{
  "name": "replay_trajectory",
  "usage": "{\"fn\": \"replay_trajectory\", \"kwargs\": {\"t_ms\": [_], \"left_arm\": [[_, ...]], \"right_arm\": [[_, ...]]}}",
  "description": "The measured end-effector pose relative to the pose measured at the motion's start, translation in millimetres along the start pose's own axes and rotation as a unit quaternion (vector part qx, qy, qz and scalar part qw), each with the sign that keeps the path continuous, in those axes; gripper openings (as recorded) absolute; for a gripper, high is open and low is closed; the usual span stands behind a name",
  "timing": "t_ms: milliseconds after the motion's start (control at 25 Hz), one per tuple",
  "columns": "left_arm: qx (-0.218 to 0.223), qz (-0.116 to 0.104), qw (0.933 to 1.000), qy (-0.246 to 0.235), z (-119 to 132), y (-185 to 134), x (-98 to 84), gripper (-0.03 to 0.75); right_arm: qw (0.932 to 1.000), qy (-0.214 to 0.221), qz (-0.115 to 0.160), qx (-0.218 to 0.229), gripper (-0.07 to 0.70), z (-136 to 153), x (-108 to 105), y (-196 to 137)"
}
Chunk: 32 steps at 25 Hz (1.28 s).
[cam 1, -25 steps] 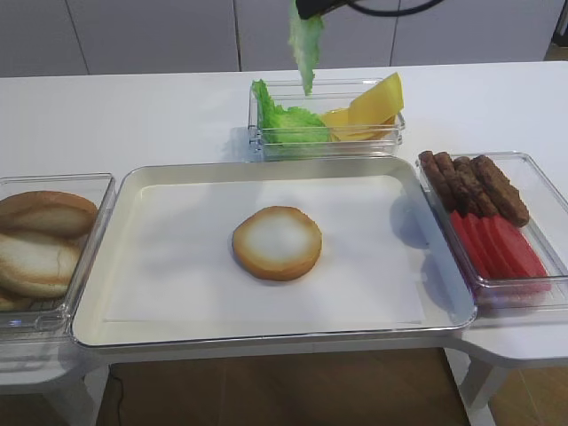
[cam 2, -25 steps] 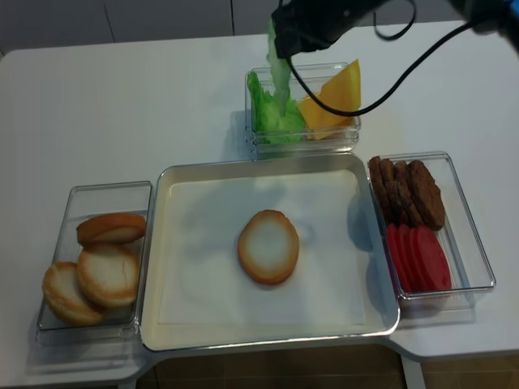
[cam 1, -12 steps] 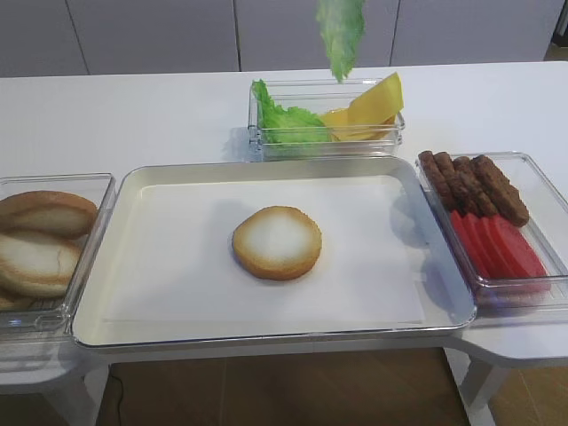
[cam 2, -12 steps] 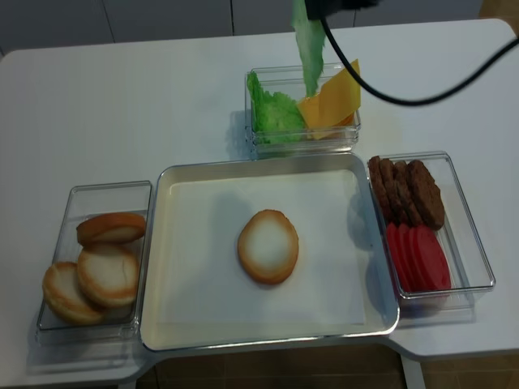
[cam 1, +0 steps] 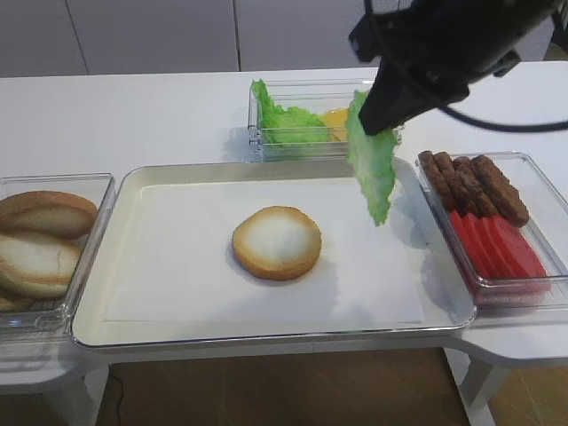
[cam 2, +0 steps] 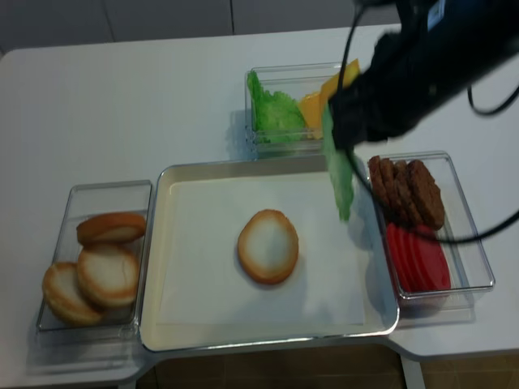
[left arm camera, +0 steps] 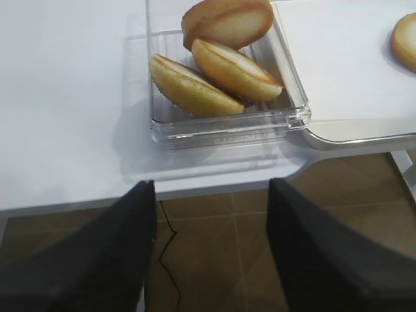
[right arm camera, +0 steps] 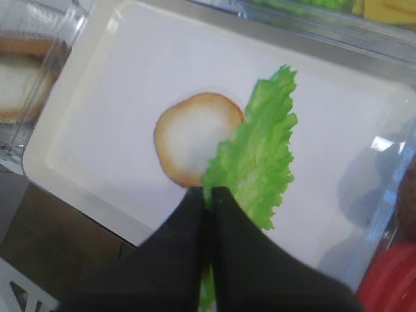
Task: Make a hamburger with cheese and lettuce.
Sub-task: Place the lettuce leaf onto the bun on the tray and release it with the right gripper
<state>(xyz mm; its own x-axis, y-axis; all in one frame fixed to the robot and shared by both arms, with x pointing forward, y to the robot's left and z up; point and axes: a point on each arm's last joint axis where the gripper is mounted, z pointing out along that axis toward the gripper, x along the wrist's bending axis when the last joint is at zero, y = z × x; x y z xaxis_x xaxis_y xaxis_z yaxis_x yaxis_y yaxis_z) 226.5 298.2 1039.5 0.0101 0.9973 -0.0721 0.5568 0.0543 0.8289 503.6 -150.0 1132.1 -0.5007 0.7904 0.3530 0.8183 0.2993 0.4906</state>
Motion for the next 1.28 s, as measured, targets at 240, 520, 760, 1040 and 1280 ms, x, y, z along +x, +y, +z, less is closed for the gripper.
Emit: {"fn": "replay_trajectory", "kwargs": {"t_ms": [240, 520, 760, 1040, 1280], "left_arm": [[0.0, 0.0, 1.0, 0.0, 0, 0, 0.0, 0.405], [0.0, 0.0, 1.0, 0.0, 0, 0, 0.0, 0.405], [0.0, 0.0, 1.0, 0.0, 0, 0, 0.0, 0.405], [0.0, 0.0, 1.0, 0.0, 0, 0, 0.0, 0.405], [0.0, 0.0, 1.0, 0.0, 0, 0, 0.0, 0.405]], "right_arm": [[0.9991, -0.037, -0.011, 0.018, 0.008, 36, 16, -21], [0.9946, -0.1, -0.017, -0.022, 0.008, 53, 24, -17], [0.99, -0.137, -0.023, -0.026, 0.008, 78, 13, -10], [0.9869, -0.157, -0.029, -0.022, 0.008, 99, 4, -8], [0.9896, -0.143, -0.008, -0.016, 0.008, 112, 3, -8]]}}
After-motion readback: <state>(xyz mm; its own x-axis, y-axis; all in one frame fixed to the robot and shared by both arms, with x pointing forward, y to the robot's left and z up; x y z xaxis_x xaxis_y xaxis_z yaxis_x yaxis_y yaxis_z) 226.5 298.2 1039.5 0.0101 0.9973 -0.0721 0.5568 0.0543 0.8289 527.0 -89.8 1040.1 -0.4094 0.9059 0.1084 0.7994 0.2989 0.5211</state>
